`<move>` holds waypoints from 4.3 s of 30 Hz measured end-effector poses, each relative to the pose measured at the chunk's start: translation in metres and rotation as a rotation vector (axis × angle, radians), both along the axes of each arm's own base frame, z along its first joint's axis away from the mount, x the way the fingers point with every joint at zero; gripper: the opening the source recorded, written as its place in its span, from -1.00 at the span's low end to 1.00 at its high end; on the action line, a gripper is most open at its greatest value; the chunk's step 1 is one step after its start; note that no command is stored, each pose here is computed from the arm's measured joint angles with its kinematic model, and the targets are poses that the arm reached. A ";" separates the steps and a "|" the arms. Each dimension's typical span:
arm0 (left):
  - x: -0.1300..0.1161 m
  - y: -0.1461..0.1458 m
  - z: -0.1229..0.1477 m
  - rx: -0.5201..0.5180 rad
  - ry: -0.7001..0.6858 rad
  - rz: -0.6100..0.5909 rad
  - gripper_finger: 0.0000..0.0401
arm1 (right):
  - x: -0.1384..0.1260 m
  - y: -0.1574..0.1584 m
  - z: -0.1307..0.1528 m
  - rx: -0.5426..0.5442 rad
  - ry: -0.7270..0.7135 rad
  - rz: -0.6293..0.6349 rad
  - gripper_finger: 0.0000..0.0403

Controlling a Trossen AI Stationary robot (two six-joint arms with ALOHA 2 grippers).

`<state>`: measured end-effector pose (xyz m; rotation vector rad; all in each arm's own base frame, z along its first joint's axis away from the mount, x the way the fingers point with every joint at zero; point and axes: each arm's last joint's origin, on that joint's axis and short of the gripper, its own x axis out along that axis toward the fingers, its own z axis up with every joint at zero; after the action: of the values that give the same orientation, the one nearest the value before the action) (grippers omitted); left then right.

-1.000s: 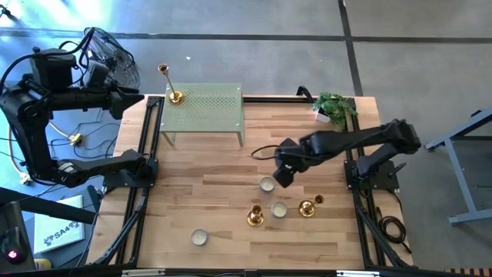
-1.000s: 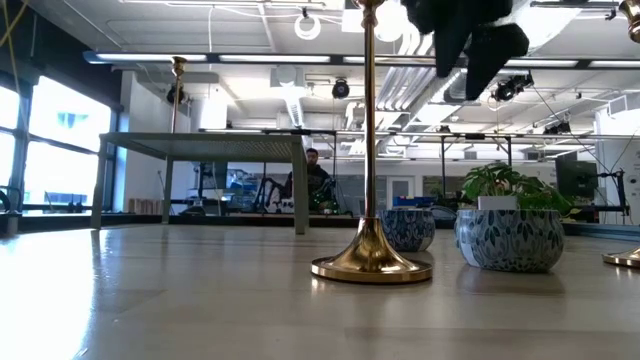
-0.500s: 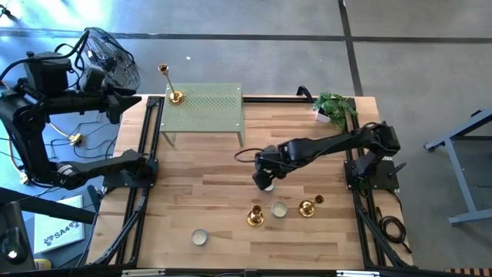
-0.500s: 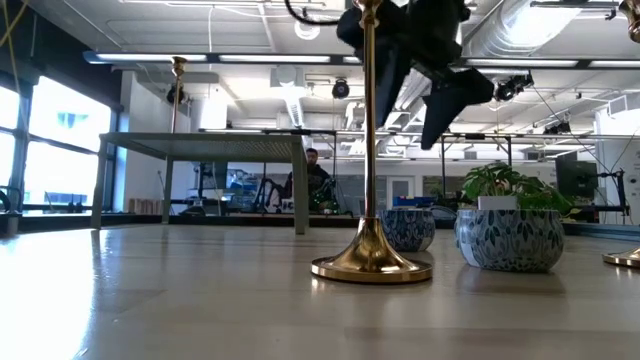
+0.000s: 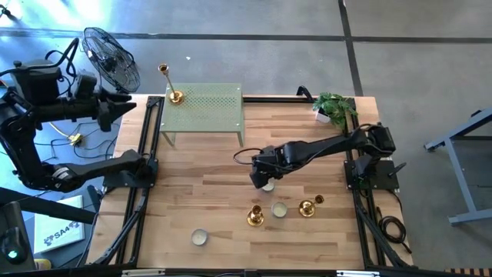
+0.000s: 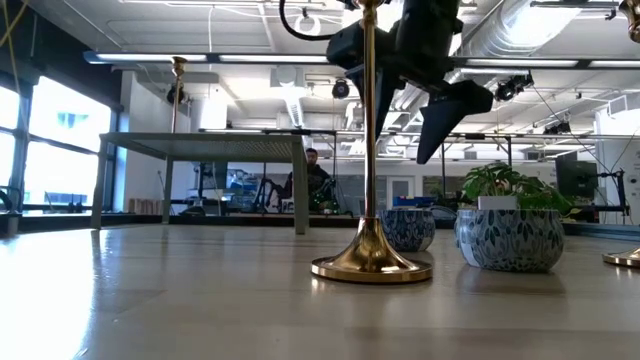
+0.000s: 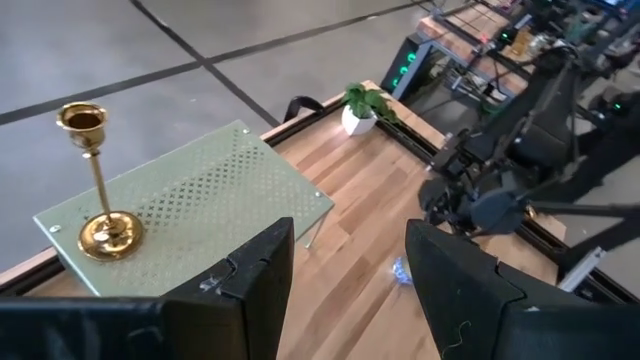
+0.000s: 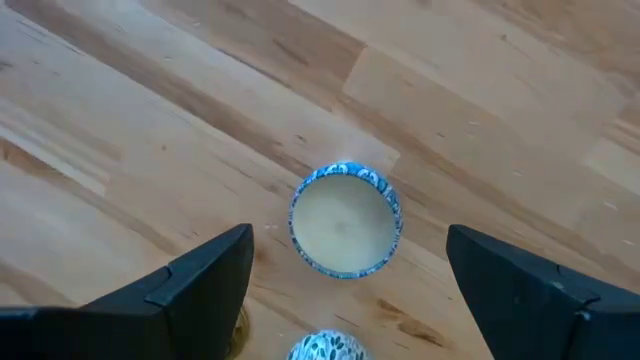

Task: Pick & Place candle stick holders
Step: Put the top right blue patterned round candle on the shelf

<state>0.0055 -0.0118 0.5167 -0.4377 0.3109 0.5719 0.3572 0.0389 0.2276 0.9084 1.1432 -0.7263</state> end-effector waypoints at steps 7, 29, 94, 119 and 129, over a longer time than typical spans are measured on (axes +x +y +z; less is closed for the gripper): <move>-0.002 -0.002 0.000 0.006 -0.002 -0.010 -0.05 | 0.008 -0.001 -0.026 0.055 0.087 0.038 0.63; -0.001 -0.002 0.000 0.007 -0.002 -0.015 -0.05 | 0.017 0.002 -0.041 0.068 0.078 0.069 0.62; -0.001 -0.002 0.000 0.005 -0.003 -0.022 -0.05 | 0.043 0.011 -0.070 0.084 -0.043 0.273 0.63; -0.007 -0.010 -0.001 0.025 -0.018 -0.023 -0.05 | 0.040 0.012 -0.071 0.113 -0.021 0.283 0.63; -0.007 -0.010 -0.001 0.025 -0.018 -0.023 -0.05 | 0.041 0.012 -0.071 0.111 -0.030 0.285 0.63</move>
<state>-0.0016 -0.0218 0.5157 -0.4144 0.2914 0.5489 0.3983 0.0509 0.1569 0.8238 1.2644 -0.4198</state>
